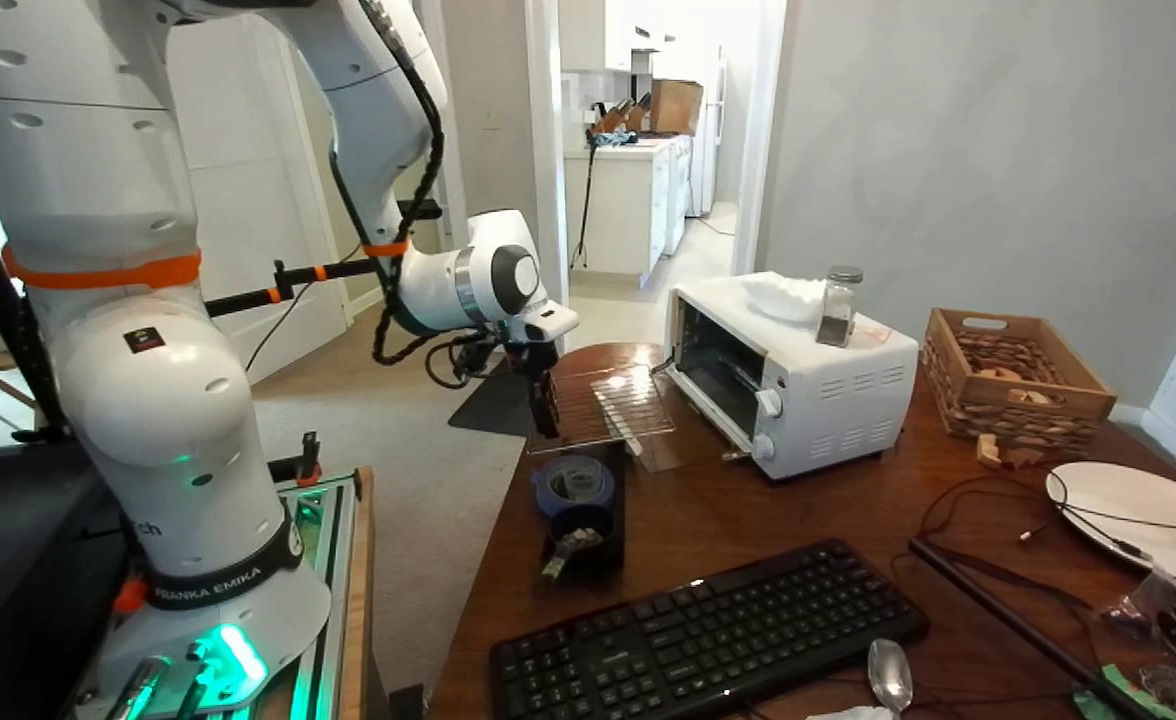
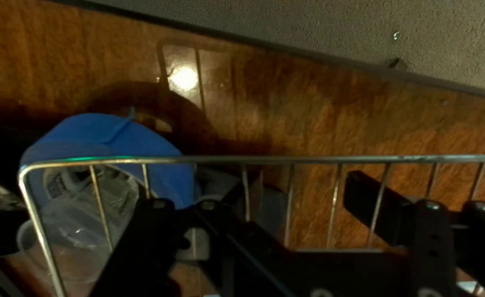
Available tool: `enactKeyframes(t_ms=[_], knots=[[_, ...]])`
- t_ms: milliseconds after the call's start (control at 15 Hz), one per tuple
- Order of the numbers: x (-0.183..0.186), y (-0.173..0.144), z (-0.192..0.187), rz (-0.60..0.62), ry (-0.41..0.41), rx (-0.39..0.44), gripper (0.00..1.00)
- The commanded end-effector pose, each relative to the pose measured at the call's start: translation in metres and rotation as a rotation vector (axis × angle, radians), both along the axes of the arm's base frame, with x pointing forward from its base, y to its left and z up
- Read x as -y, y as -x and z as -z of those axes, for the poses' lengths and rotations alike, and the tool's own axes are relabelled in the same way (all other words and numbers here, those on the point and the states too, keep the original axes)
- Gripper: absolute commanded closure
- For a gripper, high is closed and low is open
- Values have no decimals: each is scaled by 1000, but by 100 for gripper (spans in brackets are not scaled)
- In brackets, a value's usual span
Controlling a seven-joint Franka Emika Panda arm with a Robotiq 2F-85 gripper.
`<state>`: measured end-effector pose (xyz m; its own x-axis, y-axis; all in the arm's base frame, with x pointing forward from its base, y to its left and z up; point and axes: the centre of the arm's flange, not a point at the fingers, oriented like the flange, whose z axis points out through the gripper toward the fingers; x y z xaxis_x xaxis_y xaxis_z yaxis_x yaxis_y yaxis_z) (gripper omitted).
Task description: Remove the grill rack from the oven and put it on the table
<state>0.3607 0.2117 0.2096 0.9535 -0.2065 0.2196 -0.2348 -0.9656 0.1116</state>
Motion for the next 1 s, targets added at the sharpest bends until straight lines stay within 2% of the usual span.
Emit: enactKeyframes(t_ms=[0, 267, 533, 933], knots=[[33, 12, -41, 25, 6, 82, 67], [54, 12, -77, 65, -47, 141, 67], [88, 18, -99, 136, -112, 162, 67], [158, 9, -87, 300, -250, 122, 67]])
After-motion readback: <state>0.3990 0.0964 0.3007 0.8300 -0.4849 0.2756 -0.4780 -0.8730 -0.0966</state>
